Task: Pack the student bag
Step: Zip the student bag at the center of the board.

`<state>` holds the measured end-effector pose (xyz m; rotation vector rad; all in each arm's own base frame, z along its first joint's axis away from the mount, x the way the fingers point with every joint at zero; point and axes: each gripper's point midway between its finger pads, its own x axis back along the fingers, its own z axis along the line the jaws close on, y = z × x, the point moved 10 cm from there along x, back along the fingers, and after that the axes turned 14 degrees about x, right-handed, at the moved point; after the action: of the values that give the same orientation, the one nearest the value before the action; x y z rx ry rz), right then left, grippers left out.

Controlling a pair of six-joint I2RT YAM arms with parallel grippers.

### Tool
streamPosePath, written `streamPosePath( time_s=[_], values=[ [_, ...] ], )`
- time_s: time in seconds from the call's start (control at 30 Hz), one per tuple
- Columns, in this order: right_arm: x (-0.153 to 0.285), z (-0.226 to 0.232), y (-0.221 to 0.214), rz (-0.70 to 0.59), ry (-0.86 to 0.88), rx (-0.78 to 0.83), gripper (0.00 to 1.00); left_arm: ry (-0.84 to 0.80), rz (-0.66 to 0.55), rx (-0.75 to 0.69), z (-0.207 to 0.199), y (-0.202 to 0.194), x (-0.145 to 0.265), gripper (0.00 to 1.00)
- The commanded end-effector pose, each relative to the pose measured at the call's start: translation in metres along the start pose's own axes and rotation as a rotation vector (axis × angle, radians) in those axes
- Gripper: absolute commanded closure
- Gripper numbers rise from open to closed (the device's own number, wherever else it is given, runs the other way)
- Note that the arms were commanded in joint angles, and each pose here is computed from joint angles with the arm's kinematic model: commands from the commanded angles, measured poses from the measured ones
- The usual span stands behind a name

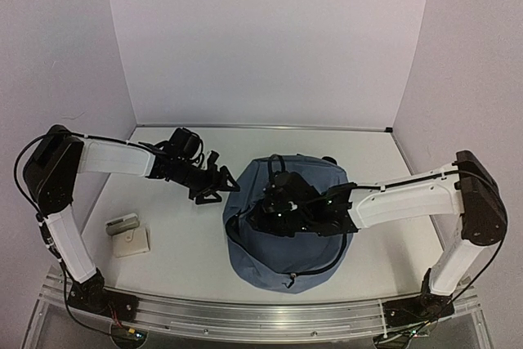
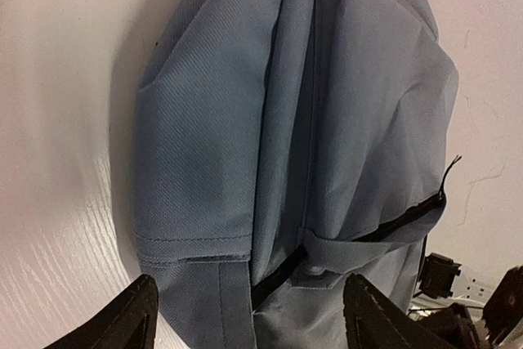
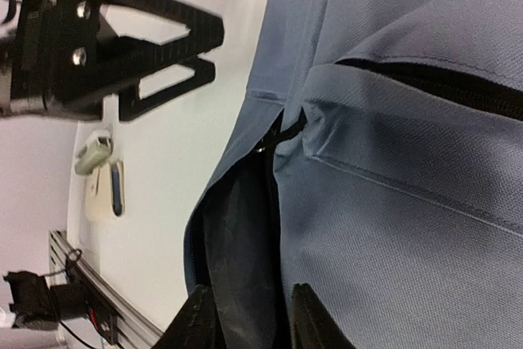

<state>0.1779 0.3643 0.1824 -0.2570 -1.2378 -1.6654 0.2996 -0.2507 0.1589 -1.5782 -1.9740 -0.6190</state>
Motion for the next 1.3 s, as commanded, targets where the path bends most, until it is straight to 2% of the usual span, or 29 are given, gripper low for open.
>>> streamPosePath(
  time_s=[0.0,0.13,0.2,0.27,0.43,0.6,0.7,0.77,0.87,0.9,0.97,1.13,1.17,1.27],
  values=[
    [-0.004,0.005,0.015,-0.146,0.022,-0.146,0.65,-0.06,0.006,-0.031,-0.006,-0.014,0.008,0.26],
    [-0.016,0.008,0.015,-0.176,0.052,-0.224,0.68,-0.035,0.034,-0.066,-0.005,-0.035,0.008,0.22],
    [-0.022,0.007,0.015,-0.192,0.038,-0.255,0.68,-0.01,0.054,-0.059,0.001,-0.041,0.005,0.23],
    [-0.028,0.005,0.014,-0.202,0.02,-0.282,0.68,-0.008,0.072,-0.054,0.005,-0.046,0.001,0.28],
    [-0.042,0.004,0.012,-0.207,-0.001,-0.327,0.7,0.016,0.083,-0.052,0.007,-0.051,-0.006,0.5],
    [-0.053,0.001,0.01,-0.209,-0.018,-0.371,0.71,0.051,0.049,-0.031,0.014,-0.052,-0.009,0.81],
    [-0.061,-0.003,0.008,-0.211,-0.036,-0.412,0.71,0.051,0.039,-0.019,0.017,-0.053,-0.01,0.9],
    [-0.065,-0.006,0.007,-0.222,-0.052,-0.434,0.71,0.054,0.049,-0.008,0.02,-0.053,-0.013,0.88],
    [-0.071,-0.012,0.007,-0.238,-0.074,-0.468,0.71,0.047,0.069,-0.017,0.019,-0.054,-0.017,0.58],
    [-0.073,-0.014,0.007,-0.245,-0.083,-0.476,0.71,0.048,0.074,-0.026,0.017,-0.055,-0.019,0.53],
    [-0.077,-0.017,0.007,-0.255,-0.097,-0.487,0.71,0.072,0.077,-0.045,0.015,-0.055,-0.022,0.49],
    [-0.089,-0.03,0.01,-0.263,-0.131,-0.526,0.72,0.121,0.089,-0.067,0.015,-0.055,-0.029,0.49],
    [-0.091,-0.031,0.011,-0.263,-0.135,-0.531,0.72,0.125,0.094,-0.067,0.016,-0.056,-0.03,0.52],
    [-0.094,-0.034,0.013,-0.283,-0.15,-0.542,0.73,0.145,0.098,-0.064,0.019,-0.058,-0.033,0.69]
  ],
)
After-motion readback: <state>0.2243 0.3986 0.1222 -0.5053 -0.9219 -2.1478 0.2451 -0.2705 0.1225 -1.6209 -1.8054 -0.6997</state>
